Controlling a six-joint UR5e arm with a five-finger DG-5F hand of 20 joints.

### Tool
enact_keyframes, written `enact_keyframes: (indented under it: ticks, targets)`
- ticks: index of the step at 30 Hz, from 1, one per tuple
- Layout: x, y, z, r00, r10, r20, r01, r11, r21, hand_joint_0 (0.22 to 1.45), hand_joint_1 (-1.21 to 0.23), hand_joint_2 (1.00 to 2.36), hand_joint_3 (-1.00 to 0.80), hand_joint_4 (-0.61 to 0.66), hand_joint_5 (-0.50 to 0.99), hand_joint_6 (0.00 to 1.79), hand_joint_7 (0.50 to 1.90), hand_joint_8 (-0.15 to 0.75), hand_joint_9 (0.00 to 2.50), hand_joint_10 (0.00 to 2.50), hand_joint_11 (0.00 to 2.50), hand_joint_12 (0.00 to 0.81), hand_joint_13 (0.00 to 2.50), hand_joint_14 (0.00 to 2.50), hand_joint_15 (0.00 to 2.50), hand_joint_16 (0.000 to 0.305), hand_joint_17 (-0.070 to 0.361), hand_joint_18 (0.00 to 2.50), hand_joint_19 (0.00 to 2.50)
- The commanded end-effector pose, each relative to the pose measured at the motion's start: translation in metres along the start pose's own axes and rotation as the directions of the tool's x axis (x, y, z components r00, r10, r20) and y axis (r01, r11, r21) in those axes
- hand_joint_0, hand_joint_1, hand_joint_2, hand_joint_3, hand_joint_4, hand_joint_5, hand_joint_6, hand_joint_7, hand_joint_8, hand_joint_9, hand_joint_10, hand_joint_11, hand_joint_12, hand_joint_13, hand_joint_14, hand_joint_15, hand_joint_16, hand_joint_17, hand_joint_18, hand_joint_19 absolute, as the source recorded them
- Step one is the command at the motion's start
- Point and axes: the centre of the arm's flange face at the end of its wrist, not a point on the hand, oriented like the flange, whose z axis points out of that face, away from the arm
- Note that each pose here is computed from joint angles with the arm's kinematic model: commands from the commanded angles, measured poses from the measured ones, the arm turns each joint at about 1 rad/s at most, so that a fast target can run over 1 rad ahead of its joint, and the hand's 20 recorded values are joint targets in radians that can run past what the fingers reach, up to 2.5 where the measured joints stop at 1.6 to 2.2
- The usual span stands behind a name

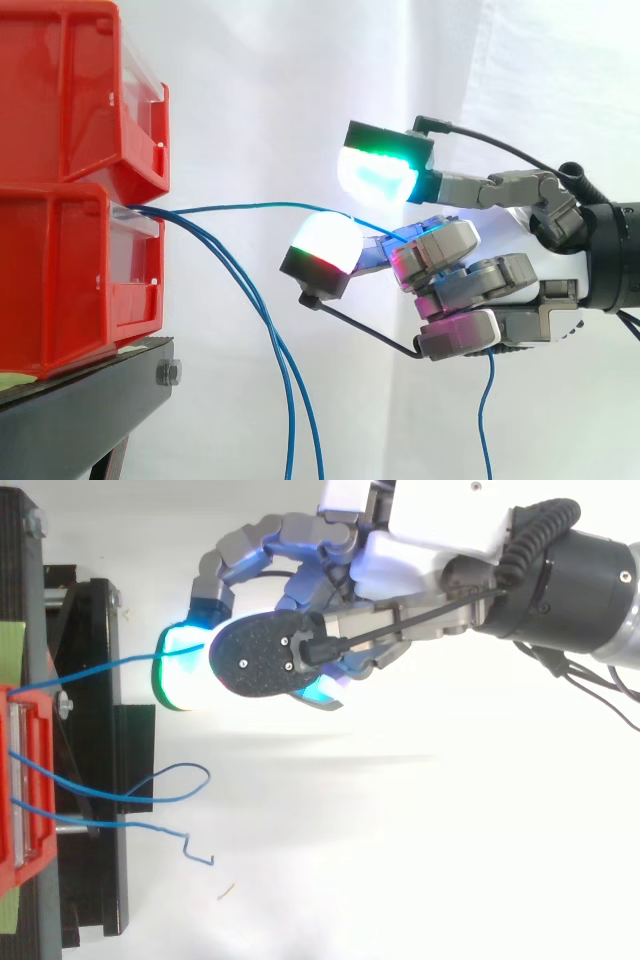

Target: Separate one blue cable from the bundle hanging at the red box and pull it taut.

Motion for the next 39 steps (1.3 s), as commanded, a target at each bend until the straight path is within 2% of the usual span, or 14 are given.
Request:
enact_keyframes:
  ticks: [1,6,7,10,12,13,17,19,22,26,31,39]
  targets:
    - [-0.002,-0.005,-0.003,1.0,-0.006,0.003,0.006,1.0,0.007,0.64,-0.63,1.01,-0.23,0.22,-0.16,0.74,0.88,0.363,1.1,0.63,1.24,0.377,1.33,1.5,1.15,0.052,0.118,1.3,1.07]
    - [-0.002,-0.007,-0.004,1.0,-0.008,0.003,0.008,0.9999,0.012,0.66,-0.63,1.01,-0.18,0.23,-0.16,0.73,0.87,0.366,1.09,0.67,1.22,0.38,1.34,1.54,1.13,0.054,0.122,1.33,1.06]
    - [-0.002,-0.007,-0.004,1.0,-0.008,0.003,0.008,0.9999,0.012,0.63,-0.61,1.01,-0.28,0.22,-0.16,0.72,0.9,0.352,1.09,0.59,1.27,0.365,1.32,1.52,1.17,0.051,0.115,1.29,1.1]
    - [-0.003,-0.007,-0.004,0.9999,-0.015,0.005,0.015,0.9998,0.015,0.61,-0.5,1.01,-0.38,0.21,-0.16,0.71,0.91,0.342,1.09,0.53,1.33,0.35,1.31,1.55,1.17,0.048,0.108,1.27,1.12]
    - [-0.006,-0.008,-0.004,0.9993,-0.03,0.021,0.03,0.9994,0.018,0.63,-0.46,1.01,-0.36,0.2,-0.15,0.69,0.94,0.336,1.09,0.51,1.32,0.345,1.3,1.61,1.14,0.047,0.107,1.28,1.12]
    - [-0.009,-0.009,-0.005,0.9984,-0.04,0.039,0.039,0.999,0.023,0.64,-0.44,1.01,-0.34,0.2,-0.15,0.64,1.01,0.337,1.09,0.51,1.31,0.347,1.3,1.65,1.13,0.047,0.107,1.28,1.13]
    - [-0.012,-0.008,-0.006,0.9967,-0.052,0.062,0.05,0.9983,0.029,0.65,-0.43,1.01,-0.3,0.21,-0.14,0.56,1.11,0.346,1.09,0.47,1.32,0.345,1.3,1.78,1.06,0.047,0.106,1.29,1.13]
    - [-0.012,-0.008,-0.006,0.9967,-0.052,0.062,0.05,0.9983,0.029,0.66,-0.47,1.01,-0.25,0.21,-0.13,0.55,1.12,0.342,1.1,0.46,1.32,0.341,1.31,1.93,1.0,0.047,0.106,1.33,1.13]
    - [-0.012,-0.009,-0.006,0.9963,-0.06,0.062,0.058,0.9978,0.031,0.68,-0.53,1.01,-0.18,0.23,-0.13,0.55,1.11,0.35,1.11,0.52,1.28,0.35,1.32,2.03,0.96,0.047,0.107,1.36,1.14]
    - [-0.011,-0.007,-0.005,0.9951,-0.077,0.061,0.076,0.9968,0.023,0.69,-0.56,1.01,-0.16,0.23,-0.13,0.57,1.1,0.355,1.12,0.55,1.26,0.346,1.32,2.05,0.96,0.048,0.109,1.38,1.13]
    - [-0.008,-0.008,-0.004,0.9946,-0.086,0.058,0.085,0.9962,0.018,0.65,-0.55,1.01,-0.32,0.21,-0.13,0.57,1.1,0.341,1.11,0.49,1.31,0.344,1.31,2.04,0.99,0.046,0.103,1.36,1.15]
    - [-0.001,-0.007,-0.004,0.9943,-0.096,0.045,0.096,0.9953,0.011,0.61,-0.5,1.01,-0.42,0.23,-0.14,0.58,1.1,0.341,1.11,0.5,1.31,0.334,1.31,2.06,0.98,0.046,0.102,1.37,1.16]
